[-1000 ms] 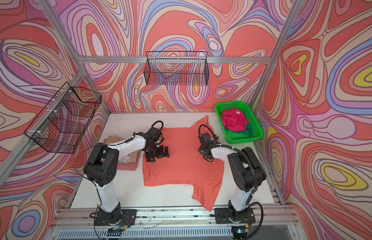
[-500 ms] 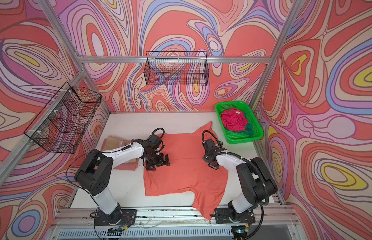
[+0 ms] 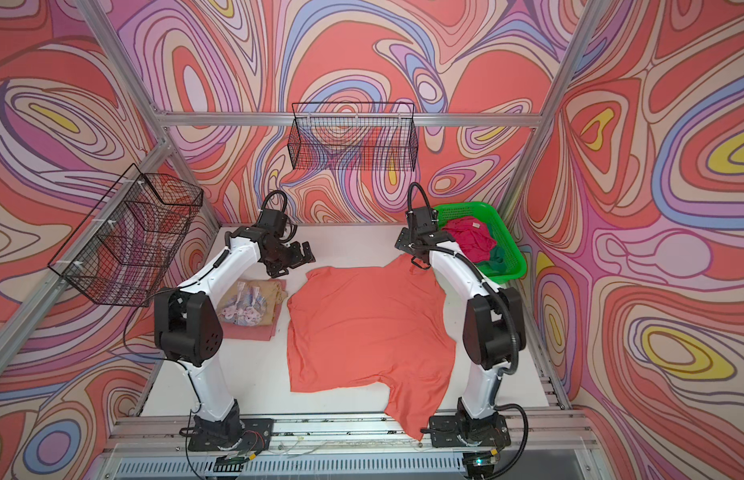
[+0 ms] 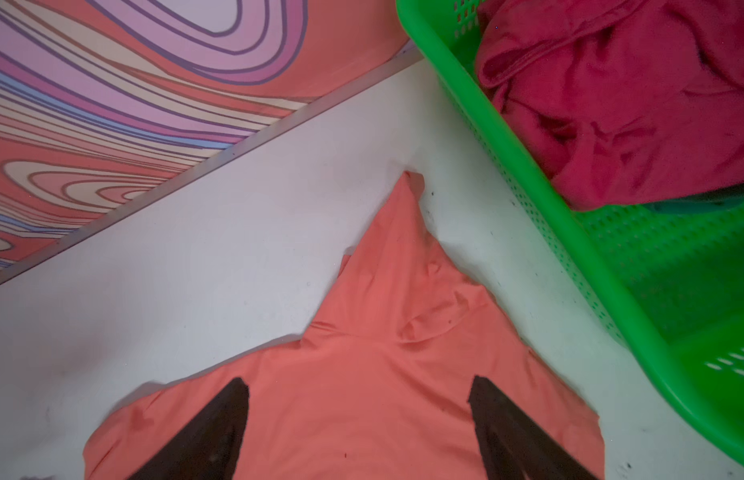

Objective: Fold and stack the t-shirts

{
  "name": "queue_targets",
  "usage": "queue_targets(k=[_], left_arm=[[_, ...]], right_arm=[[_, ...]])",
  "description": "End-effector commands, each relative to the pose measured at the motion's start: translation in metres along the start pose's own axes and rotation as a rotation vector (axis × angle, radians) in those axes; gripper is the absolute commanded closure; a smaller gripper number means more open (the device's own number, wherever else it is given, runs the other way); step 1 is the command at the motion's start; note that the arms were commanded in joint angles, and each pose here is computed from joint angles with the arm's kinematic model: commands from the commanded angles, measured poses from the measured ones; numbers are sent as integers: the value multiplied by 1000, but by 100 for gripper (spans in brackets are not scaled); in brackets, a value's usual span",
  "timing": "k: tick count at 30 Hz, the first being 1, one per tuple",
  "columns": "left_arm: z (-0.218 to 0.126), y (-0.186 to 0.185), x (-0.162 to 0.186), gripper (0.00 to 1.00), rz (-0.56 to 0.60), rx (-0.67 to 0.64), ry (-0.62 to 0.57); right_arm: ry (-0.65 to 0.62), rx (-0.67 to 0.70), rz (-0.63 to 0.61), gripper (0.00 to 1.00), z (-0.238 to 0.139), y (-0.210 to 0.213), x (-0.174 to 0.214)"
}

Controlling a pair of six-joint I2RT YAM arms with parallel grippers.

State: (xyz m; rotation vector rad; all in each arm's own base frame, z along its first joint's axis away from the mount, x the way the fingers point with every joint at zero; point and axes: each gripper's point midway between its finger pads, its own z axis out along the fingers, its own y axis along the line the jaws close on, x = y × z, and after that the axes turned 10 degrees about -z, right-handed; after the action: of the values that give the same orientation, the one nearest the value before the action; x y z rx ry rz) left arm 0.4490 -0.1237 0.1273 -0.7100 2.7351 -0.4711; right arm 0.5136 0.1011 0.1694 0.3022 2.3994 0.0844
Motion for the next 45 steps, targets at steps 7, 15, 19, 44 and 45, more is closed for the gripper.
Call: queue_targets(k=[7,15,19,44,45], left_arm=[[64,19,-21,5,42,-184,60],[100,21,-18,21,41,-188,125],[107,12,-16,36,23,-135,147],[73,-6,-48,100,118,-137,15],[70,-6,-50,100,134,-149,2]], right_arm=[[113,-2,-61,11,56,-10,5],[129,-35,-74,11,68,-4,13],[128,-34,-72,11,71,-4,14],[100,13,-55,8,94,-30,-6],[88,20,-58,8,96,-31,-11]])
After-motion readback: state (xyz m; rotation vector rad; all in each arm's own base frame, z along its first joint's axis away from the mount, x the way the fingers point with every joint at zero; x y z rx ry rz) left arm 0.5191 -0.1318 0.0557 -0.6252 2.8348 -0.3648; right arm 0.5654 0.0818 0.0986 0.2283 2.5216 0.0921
